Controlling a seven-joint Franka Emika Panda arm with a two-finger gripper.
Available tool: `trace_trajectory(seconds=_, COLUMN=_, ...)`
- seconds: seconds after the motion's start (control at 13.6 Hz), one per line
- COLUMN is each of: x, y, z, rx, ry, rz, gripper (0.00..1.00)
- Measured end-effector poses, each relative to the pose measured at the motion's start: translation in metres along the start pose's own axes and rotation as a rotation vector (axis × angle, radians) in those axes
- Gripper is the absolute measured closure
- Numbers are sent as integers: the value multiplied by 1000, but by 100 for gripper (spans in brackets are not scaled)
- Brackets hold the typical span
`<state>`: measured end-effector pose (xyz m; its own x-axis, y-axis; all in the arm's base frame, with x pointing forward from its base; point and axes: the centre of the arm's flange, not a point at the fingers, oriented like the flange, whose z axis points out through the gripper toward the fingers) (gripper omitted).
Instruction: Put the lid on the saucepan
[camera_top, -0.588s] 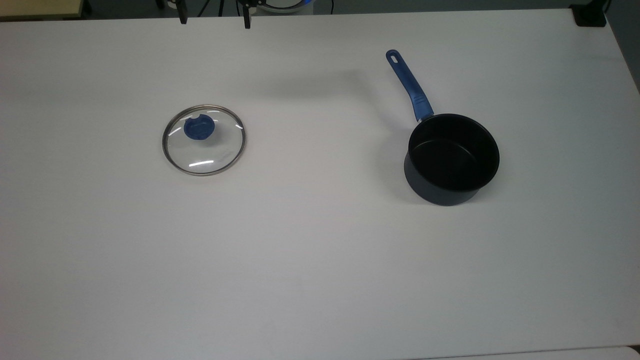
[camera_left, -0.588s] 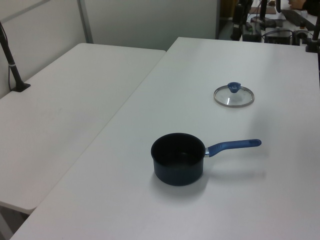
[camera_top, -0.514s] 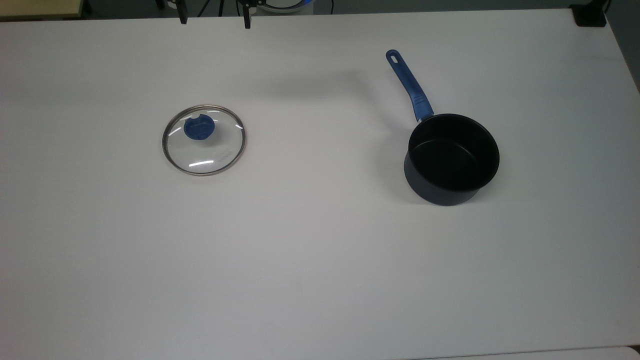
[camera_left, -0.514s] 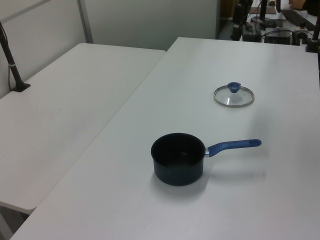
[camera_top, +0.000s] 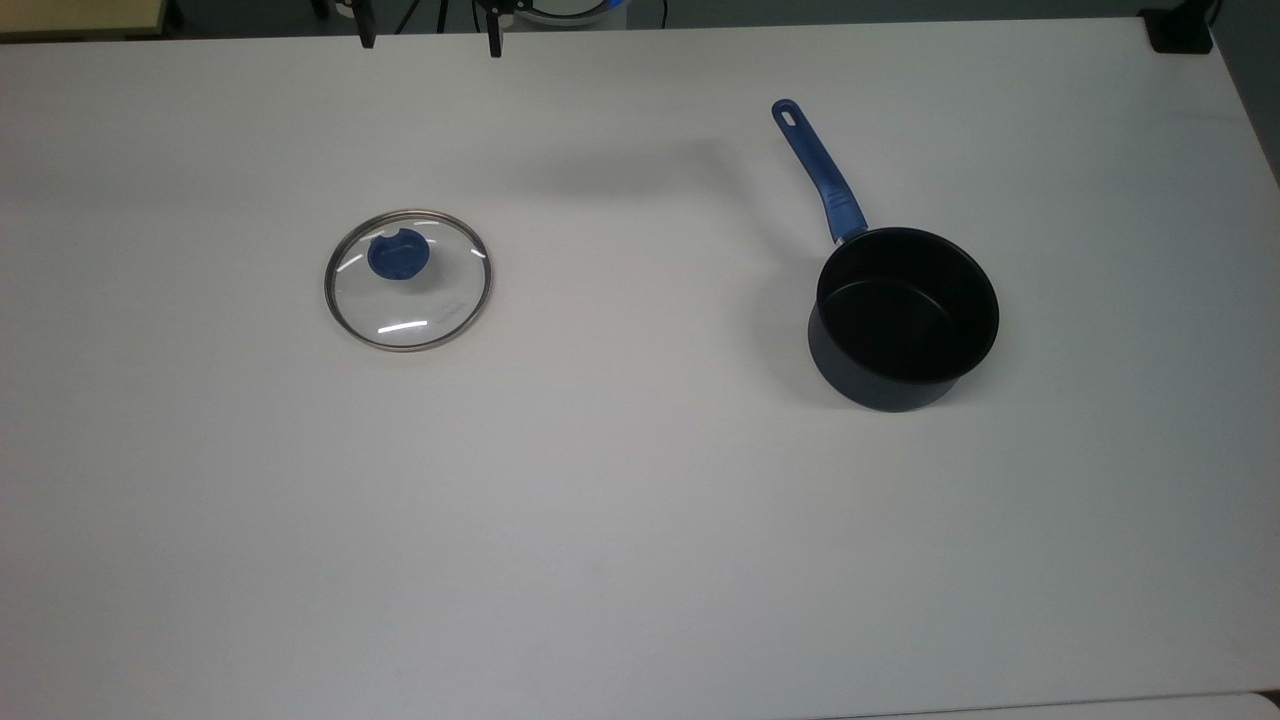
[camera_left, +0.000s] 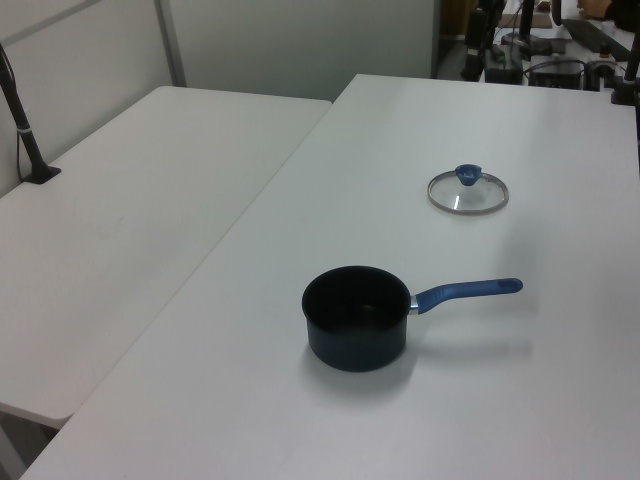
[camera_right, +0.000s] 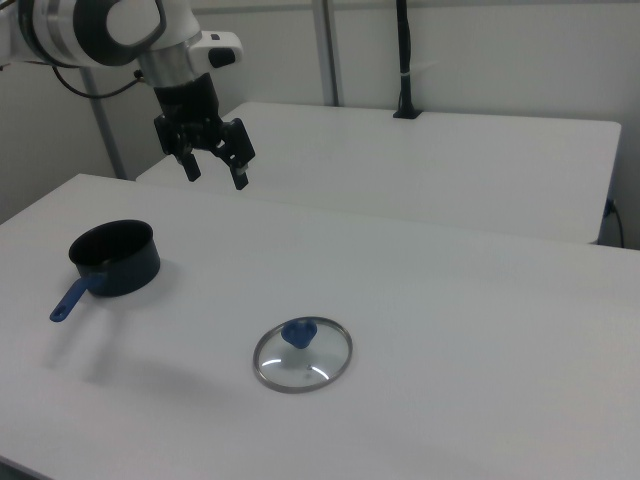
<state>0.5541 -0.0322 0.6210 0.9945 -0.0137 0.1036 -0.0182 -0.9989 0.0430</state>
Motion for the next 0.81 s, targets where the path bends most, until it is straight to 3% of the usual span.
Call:
trace_trajectory(seconds=0.22, x=0, y=0, z=1, rx=0, ry=-2, rz=-32, gripper=0)
trace_trajectory(seconds=0.44, x=-2, y=7, z=6, rx=-13, ry=-19, rz=-249, gripper=0)
trace_trajectory(seconds=0.59, x=-9, y=24, z=28, rx=-37, ry=-88, rz=-391, gripper=0)
trace_trajectory(seconds=0.73, x=-15, y=39, z=64, rx=-67, ry=-145, rz=-411, gripper=0)
trace_trajectory(seconds=0.81, x=-16, y=43, z=88, rx=-76, ry=-142, rz=-374, gripper=0)
